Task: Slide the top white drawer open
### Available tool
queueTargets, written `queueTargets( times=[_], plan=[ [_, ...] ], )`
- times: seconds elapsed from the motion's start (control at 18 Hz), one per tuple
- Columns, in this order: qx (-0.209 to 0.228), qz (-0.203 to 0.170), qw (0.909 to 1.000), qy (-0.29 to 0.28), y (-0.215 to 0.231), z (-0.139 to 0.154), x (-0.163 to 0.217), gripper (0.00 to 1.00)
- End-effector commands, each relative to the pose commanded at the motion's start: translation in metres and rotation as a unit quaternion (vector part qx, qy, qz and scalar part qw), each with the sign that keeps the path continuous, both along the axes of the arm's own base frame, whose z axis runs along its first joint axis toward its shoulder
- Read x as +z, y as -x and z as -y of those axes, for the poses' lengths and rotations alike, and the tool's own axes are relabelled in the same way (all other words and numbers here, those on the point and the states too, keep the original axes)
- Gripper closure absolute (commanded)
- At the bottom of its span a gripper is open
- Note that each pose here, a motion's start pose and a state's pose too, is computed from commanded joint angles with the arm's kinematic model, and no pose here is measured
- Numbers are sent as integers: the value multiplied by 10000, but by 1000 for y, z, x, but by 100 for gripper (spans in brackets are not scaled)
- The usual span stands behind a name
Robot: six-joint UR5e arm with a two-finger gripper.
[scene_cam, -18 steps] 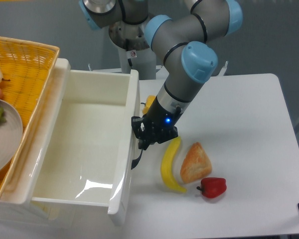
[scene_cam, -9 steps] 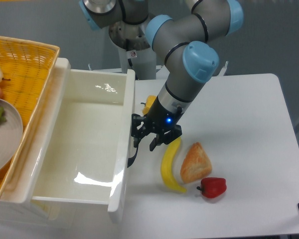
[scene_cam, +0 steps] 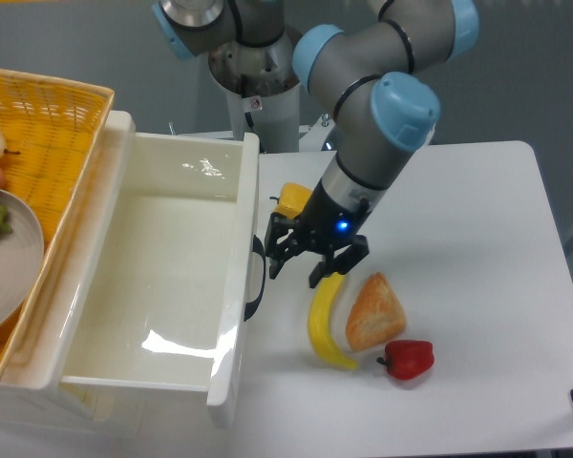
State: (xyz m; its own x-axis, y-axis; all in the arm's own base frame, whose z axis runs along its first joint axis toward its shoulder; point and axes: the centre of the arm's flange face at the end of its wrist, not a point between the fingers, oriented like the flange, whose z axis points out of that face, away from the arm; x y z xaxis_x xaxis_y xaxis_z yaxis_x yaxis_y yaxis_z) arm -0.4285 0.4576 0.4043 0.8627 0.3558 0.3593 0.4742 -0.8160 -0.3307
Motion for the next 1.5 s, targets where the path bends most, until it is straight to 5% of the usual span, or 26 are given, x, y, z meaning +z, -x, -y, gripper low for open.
queueTargets(
  times=[0.44, 0.83, 1.17, 1.5],
  plan=[
    [-530, -1057, 9891, 882, 44, 45, 1, 0],
    [-1481, -1586, 9569, 1929, 81, 66, -48, 0],
    [-2503, -1636, 9346, 1925, 134, 114, -91, 0],
    [-3266, -1701, 9093, 1939, 163, 124, -146, 0]
  ],
)
